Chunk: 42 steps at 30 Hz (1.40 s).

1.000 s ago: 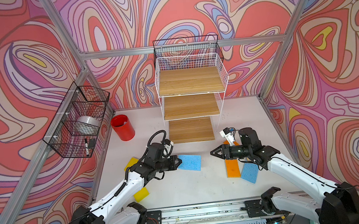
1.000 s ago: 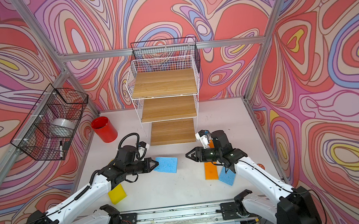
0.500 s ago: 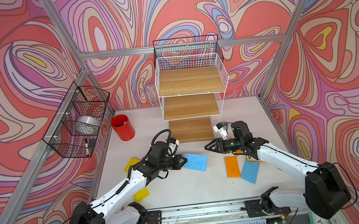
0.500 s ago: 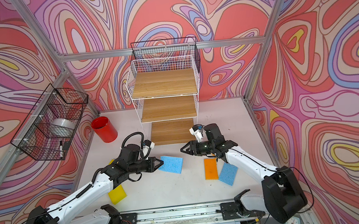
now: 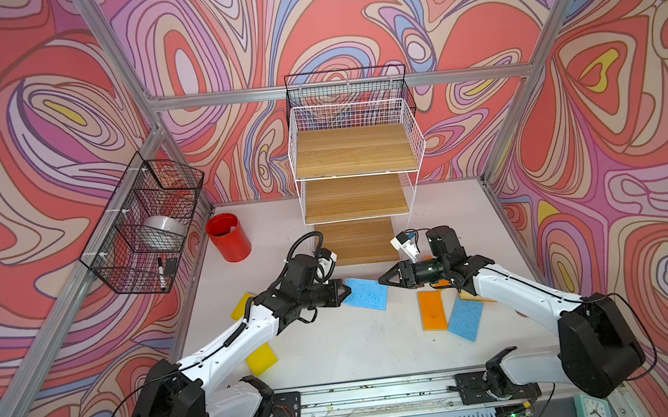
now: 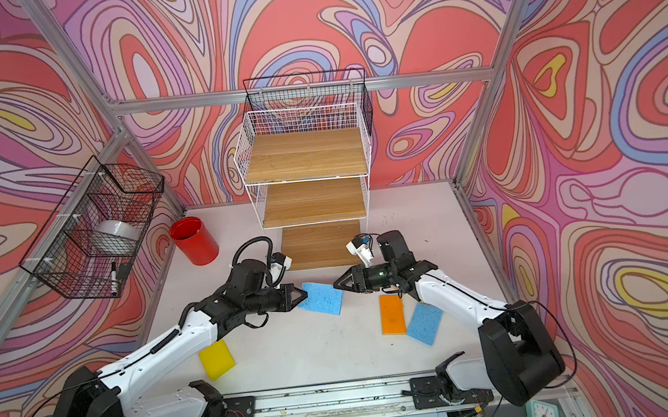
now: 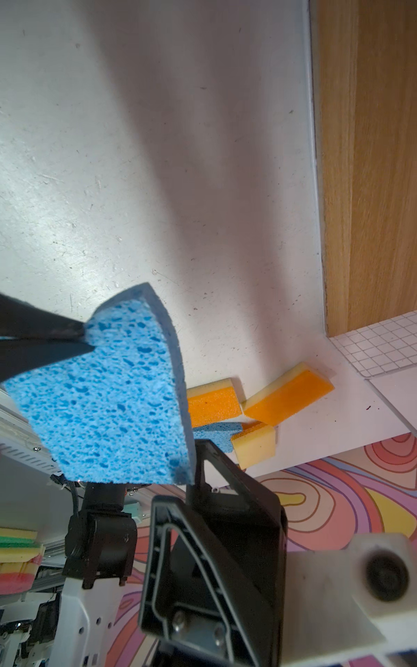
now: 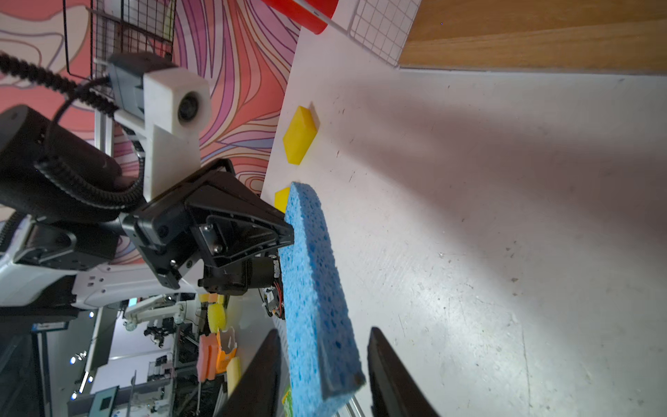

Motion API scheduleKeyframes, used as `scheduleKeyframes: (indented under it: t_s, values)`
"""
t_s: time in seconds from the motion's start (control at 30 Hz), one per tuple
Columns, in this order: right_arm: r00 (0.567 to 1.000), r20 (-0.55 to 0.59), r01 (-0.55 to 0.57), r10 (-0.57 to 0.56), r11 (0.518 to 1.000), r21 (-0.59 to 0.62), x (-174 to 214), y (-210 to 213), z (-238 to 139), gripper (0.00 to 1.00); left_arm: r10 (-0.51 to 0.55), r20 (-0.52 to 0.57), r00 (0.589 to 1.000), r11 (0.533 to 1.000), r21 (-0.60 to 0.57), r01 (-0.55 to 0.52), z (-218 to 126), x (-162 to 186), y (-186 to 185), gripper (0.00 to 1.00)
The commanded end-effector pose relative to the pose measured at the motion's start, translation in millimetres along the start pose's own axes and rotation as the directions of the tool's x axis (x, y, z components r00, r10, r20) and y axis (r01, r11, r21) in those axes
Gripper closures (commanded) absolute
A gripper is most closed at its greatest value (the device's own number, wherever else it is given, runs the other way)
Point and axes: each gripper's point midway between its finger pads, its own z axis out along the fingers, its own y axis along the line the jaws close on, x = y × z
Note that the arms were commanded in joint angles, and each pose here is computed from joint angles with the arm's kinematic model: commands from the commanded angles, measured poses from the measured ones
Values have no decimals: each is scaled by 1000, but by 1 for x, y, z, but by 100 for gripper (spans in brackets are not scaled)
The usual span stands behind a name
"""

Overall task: Place and organize the cleaning sponges onto the shelf
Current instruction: 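Close the right gripper on the blue sponge while the left gripper releases, then carry the blue sponge with the right gripper to the middle shelf tier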

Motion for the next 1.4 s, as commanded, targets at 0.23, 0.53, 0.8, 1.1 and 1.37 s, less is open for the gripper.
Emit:
scheduleKeyframes:
  t_s: [0.23, 0.53, 0.8, 1.1, 1.37]
  values:
    - [999, -12, 29, -30, 999, -15, 6, 1, 1, 95, 26, 27, 999, 1000, -9, -25, -3, -11, -6, 100]
    - [990, 137, 9, -18, 998, 65, -11, 1, -13, 100, 23, 97, 995, 991, -132, -10, -31, -14, 8, 0]
    - [938, 345, -11, -22, 996, 93, -22, 30, -44, 100, 20, 245, 969, 974, -224, 36, -85, -11, 20, 0]
    - [793, 608, 16, -31, 999, 31, -45, 80, -89, 100, 9, 290, 957, 966, -250, 67, -99, -2, 30, 0]
    - [669, 742, -5, 34, 999, -41, -76, 97, -107, 100, 19, 288, 957, 963, -262, 60, -102, 1, 33, 0]
